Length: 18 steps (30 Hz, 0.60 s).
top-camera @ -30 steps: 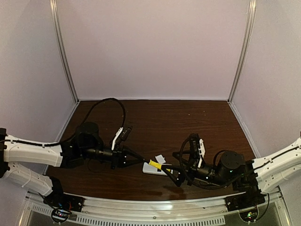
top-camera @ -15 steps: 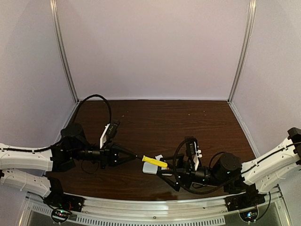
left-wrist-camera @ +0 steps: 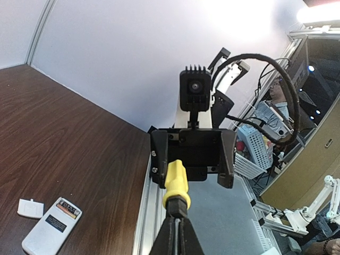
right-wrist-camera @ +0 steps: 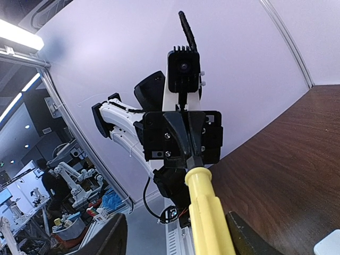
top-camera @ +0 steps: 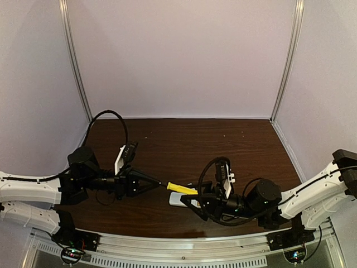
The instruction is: Unload the batteries from the remote control
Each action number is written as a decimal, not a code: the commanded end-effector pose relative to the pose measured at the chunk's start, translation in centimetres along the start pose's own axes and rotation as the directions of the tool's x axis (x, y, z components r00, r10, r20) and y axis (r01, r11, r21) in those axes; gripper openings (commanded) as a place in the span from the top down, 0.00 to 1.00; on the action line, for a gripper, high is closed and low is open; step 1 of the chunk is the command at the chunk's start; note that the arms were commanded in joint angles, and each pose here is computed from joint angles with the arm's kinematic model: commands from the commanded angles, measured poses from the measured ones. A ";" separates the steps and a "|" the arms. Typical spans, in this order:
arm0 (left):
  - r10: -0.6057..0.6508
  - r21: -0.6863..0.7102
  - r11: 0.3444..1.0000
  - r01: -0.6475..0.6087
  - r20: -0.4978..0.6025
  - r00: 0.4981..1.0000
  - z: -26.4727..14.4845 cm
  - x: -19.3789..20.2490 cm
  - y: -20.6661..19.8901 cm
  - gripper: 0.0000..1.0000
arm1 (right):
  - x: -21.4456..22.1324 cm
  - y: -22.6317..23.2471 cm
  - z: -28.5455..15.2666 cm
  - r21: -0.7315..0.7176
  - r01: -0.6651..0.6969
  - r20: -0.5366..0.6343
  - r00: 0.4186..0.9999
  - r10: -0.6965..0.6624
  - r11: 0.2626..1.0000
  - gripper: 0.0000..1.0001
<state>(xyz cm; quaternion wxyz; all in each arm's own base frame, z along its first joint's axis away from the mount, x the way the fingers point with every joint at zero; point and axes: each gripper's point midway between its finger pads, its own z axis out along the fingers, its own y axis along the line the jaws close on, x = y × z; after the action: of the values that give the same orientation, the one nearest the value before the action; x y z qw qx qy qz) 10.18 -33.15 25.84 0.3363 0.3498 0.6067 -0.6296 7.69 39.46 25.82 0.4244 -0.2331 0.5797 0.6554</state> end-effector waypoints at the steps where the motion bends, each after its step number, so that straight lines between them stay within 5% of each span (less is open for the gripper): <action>1: 0.012 -0.002 1.000 -0.012 0.020 1.000 0.0 -0.2 0.2 1.00 | -1.9 1.1 0.8 -0.040 -0.023 0.060 0.998 0.025 0.999 0.39; 18: 0.011 -0.034 0.999 -0.011 0.003 1.000 0.5 0.3 1.3 1.00 | -1.9 0.0 1.4 -0.004 -0.046 0.061 0.997 0.046 0.999 0.64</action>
<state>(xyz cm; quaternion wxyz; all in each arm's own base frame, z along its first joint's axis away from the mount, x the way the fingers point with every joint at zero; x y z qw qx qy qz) 10.34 -33.42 25.83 0.3398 0.3510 0.6025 -0.6312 9.09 39.96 25.88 0.4221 -0.2057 0.5916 0.6554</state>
